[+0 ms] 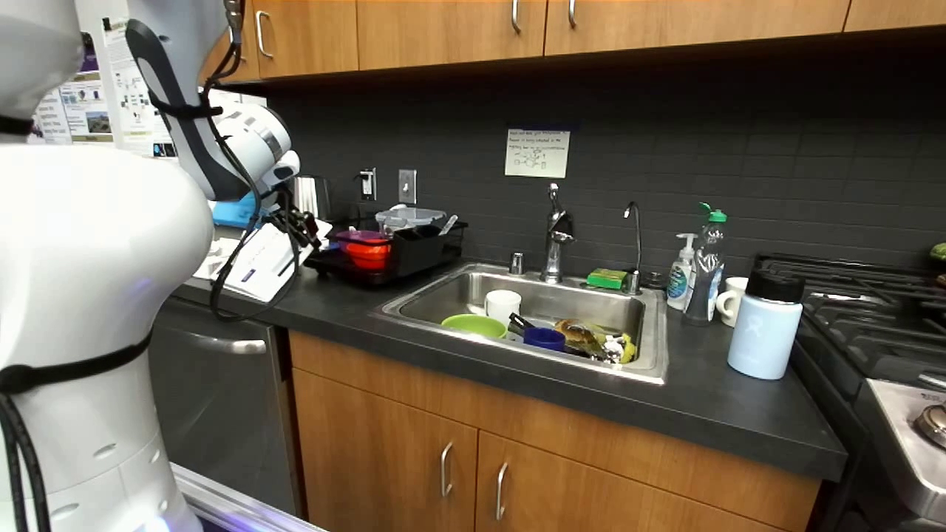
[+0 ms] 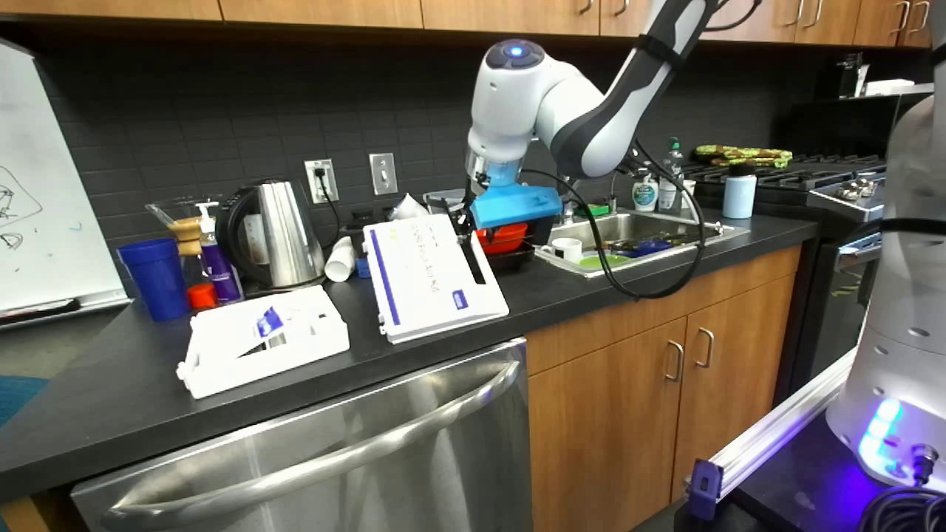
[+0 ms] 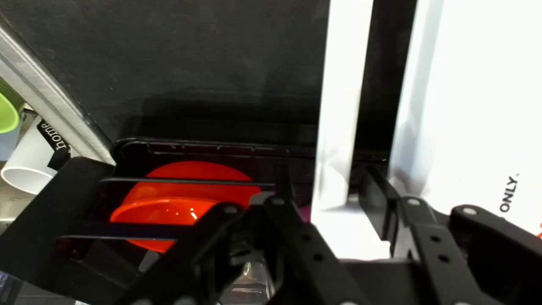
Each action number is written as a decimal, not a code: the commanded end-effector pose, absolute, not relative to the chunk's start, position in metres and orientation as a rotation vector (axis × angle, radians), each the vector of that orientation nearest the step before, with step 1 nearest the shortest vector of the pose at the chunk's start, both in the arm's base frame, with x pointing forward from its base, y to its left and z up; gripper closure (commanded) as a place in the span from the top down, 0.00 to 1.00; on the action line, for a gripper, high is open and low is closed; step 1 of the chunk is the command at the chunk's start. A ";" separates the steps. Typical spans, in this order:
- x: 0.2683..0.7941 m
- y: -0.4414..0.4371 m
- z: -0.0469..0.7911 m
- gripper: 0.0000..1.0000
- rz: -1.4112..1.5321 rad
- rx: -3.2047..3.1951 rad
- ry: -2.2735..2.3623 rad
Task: Open the white object and put the white item on the counter
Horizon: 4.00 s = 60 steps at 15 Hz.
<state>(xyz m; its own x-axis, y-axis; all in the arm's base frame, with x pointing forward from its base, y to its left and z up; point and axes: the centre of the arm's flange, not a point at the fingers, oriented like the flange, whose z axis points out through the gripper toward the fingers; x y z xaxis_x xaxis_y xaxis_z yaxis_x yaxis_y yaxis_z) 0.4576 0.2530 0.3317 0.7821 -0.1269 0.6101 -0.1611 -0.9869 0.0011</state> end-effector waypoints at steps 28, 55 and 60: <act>0.343 0.263 0.393 0.93 0.818 3.074 0.084; 0.279 0.394 0.396 1.00 0.809 3.171 0.568; 0.292 0.429 0.375 1.00 0.823 3.140 0.650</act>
